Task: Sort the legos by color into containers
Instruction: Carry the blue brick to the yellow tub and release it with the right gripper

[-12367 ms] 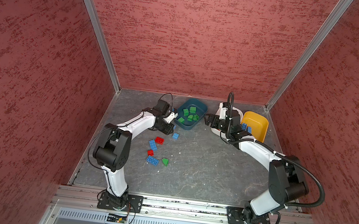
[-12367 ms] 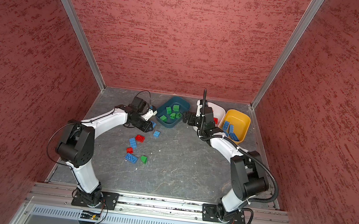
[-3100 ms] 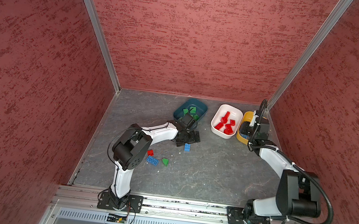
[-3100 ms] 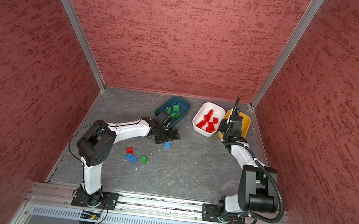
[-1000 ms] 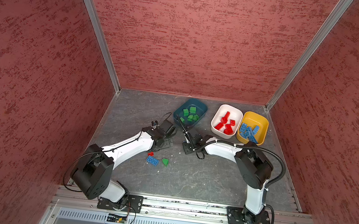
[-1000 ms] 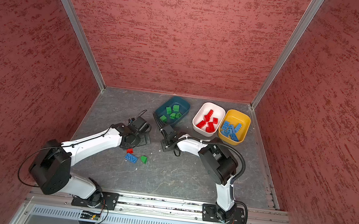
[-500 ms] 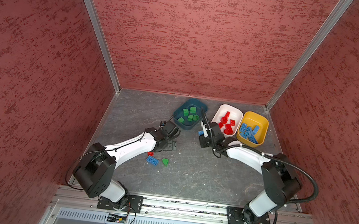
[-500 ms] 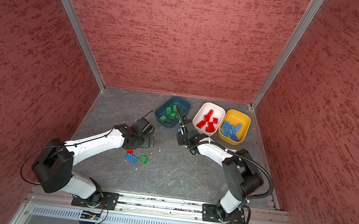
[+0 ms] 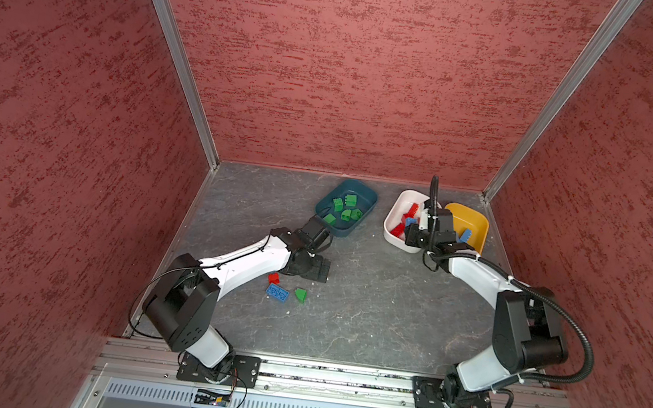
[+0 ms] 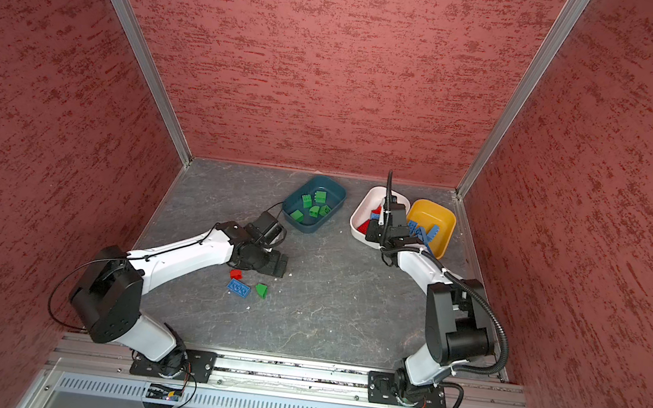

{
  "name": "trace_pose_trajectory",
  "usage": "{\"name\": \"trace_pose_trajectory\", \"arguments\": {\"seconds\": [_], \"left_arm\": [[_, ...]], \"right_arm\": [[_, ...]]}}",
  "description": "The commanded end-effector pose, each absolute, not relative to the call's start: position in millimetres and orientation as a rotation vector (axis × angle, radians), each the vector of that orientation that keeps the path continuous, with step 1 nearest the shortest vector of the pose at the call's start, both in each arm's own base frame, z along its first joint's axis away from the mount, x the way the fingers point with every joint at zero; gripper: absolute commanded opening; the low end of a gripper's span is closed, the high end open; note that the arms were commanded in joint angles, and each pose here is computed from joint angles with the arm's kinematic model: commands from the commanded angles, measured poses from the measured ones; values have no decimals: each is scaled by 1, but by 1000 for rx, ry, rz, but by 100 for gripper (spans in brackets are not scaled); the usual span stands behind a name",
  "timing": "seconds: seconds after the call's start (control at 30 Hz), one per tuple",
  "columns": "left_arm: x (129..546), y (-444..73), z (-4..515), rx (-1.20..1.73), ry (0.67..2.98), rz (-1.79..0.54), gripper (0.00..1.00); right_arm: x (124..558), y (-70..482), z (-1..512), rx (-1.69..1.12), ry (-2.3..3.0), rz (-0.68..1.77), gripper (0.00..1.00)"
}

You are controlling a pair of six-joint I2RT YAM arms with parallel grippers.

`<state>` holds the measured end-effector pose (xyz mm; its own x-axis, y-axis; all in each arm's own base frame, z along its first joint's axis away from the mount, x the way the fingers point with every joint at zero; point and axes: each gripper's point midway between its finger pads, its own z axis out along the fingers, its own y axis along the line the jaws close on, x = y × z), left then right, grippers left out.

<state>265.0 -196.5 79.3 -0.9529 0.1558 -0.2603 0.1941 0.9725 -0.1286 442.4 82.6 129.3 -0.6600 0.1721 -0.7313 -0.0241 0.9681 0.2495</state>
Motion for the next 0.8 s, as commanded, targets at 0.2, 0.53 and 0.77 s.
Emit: {"name": "trace_pose_trajectory", "arguments": {"seconds": [0.2,0.53,0.77], "left_arm": [[248,-206,69,425,2975,-260,99],[237,-208,58,467,3041,-282,100],[235,-205,49,520,3059,-203,86]], "right_arm": [[448,-27,148,334,2192,152,27],[466,-85,132,486,2261,60,52],[466,-68,158,420,2162,172,79]]}}
